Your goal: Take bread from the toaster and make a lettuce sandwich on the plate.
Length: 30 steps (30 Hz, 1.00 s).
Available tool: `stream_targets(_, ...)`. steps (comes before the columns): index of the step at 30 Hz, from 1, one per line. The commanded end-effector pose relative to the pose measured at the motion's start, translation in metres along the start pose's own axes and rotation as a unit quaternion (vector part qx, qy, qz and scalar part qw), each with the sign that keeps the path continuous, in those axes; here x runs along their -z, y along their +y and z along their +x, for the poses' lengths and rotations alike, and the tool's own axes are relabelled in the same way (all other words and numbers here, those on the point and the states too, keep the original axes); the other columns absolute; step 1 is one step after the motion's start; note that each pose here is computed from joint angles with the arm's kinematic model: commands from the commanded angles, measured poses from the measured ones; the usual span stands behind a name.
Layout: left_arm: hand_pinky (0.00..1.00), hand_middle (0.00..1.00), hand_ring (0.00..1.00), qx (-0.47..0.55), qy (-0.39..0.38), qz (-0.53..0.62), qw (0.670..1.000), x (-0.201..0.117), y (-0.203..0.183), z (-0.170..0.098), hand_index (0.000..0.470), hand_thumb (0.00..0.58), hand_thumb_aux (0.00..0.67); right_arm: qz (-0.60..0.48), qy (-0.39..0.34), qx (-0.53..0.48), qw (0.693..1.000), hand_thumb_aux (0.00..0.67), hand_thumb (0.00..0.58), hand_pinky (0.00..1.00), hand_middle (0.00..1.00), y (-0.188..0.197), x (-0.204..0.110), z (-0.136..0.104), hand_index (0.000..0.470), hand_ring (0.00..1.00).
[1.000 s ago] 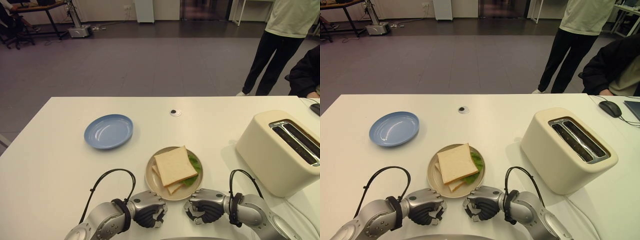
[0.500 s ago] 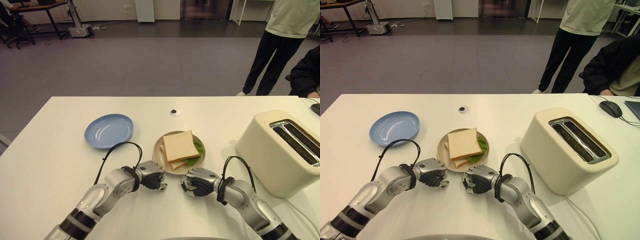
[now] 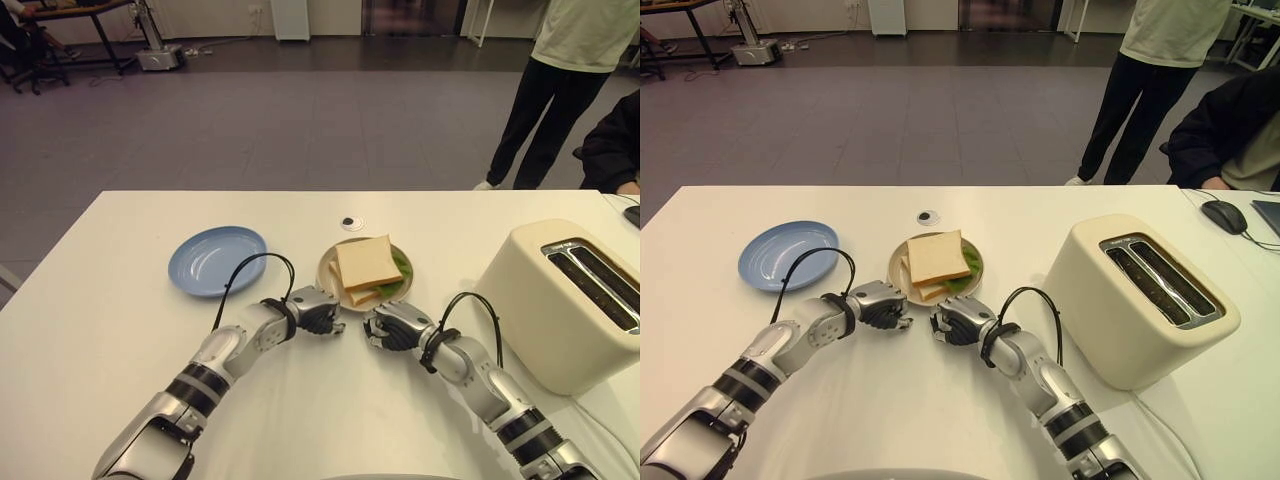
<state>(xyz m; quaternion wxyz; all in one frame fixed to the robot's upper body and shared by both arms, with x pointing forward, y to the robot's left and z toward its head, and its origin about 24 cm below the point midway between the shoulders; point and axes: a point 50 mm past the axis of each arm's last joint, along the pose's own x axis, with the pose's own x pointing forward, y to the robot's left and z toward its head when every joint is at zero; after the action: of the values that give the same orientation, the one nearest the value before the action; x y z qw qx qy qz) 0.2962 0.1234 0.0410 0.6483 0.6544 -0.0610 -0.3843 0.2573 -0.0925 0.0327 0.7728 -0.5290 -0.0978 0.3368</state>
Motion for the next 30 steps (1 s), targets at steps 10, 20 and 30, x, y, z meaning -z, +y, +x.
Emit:
stream_targets(10,1.0,1.0,1.0,-0.042,-0.113,-0.137,0.983,-0.042,0.004,-0.07,0.47,0.58,0.67,0.283,-0.124,0.094,0.946,0.67,0.58,1.0,1.0,-0.064,-0.028,-0.04,0.47,1.0)
stream_targets(20,0.0,0.0,0.0,-0.327,-0.134,-0.46,0.814,-0.013,0.043,-0.121,0.0,0.0,0.0,0.487,-0.194,0.267,0.809,0.0,0.0,0.0,0.0,-0.104,-0.017,-0.074,0.0,0.0)
stream_targets(30,0.0,0.0,0.0,-0.419,-0.02,-0.603,0.678,-0.013,-0.007,-0.124,0.0,0.0,0.0,0.465,-0.101,0.333,0.814,0.0,0.0,0.0,0.0,-0.055,0.003,-0.1,0.0,0.0)
